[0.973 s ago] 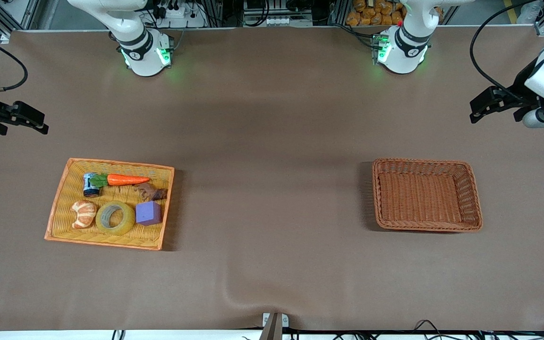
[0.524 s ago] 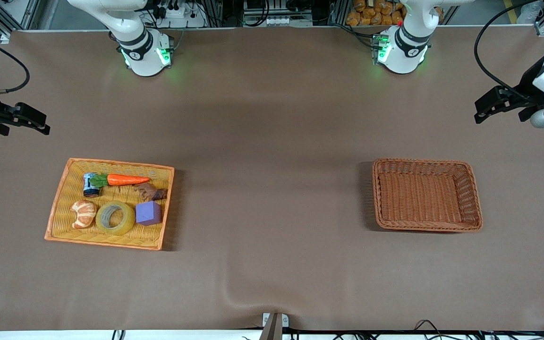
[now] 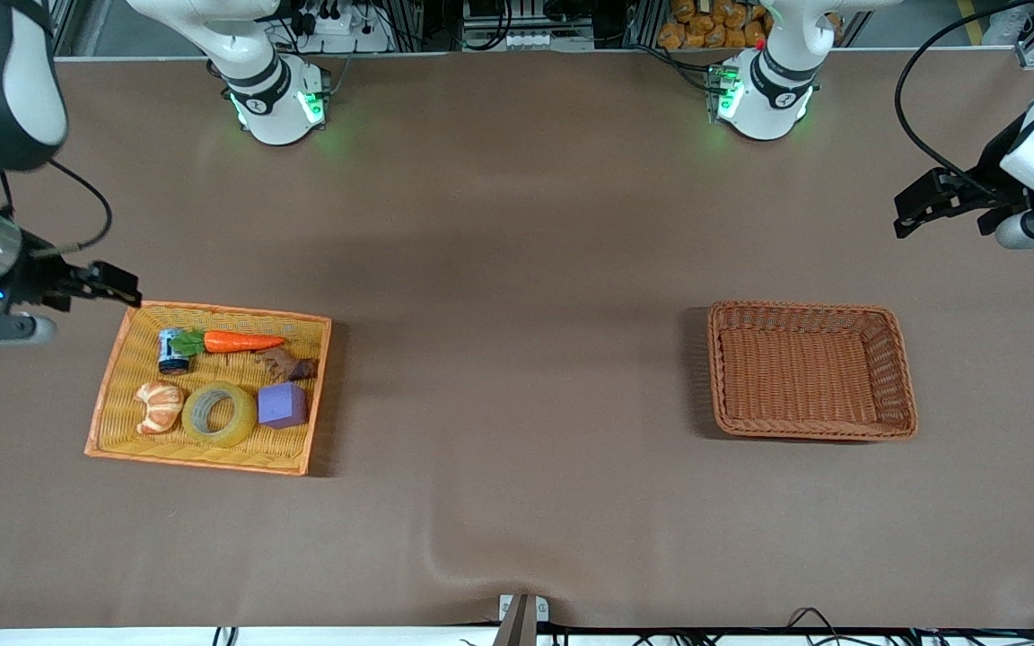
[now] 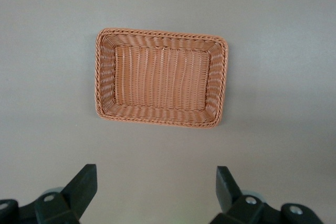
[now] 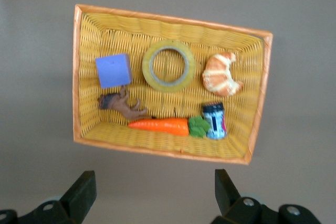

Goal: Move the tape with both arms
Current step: 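Lower the right gripper onto the tape roll and grasp it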

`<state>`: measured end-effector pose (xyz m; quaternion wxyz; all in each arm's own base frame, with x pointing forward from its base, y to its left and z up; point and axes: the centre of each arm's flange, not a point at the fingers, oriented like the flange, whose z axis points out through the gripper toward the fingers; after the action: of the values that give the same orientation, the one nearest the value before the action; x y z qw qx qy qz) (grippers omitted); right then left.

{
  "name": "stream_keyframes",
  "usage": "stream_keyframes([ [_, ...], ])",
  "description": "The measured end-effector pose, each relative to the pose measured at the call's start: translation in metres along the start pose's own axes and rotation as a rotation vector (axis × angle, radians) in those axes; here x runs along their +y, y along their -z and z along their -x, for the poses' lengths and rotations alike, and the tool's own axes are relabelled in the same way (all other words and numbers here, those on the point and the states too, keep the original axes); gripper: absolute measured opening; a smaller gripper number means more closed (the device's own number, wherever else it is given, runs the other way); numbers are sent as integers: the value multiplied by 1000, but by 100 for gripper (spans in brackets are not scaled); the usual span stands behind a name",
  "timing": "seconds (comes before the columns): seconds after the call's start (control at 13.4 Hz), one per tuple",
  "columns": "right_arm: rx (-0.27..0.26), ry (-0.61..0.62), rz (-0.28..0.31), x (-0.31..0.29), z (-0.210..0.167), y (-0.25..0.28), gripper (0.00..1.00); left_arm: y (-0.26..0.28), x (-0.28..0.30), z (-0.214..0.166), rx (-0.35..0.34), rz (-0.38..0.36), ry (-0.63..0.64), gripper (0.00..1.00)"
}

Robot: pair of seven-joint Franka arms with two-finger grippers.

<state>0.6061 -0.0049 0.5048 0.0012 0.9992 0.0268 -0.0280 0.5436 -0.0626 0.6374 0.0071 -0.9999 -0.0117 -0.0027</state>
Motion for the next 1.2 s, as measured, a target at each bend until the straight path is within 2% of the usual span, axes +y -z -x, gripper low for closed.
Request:
stream_keyframes([
  [0.22,4,4,1,-1,-25,-44,100,1,9,1,0,0,-17,100],
  [0.6,22,31,5,5,-67,-149,100,1,14,2,0,0,-26,100],
  [1.05,76,59,19,28,-88,-218,100,0,16,2,-4,0,-28,100],
  [1.2,68,62,20,47,-89,-243,100,0,16,2,-4,0,-29,100],
])
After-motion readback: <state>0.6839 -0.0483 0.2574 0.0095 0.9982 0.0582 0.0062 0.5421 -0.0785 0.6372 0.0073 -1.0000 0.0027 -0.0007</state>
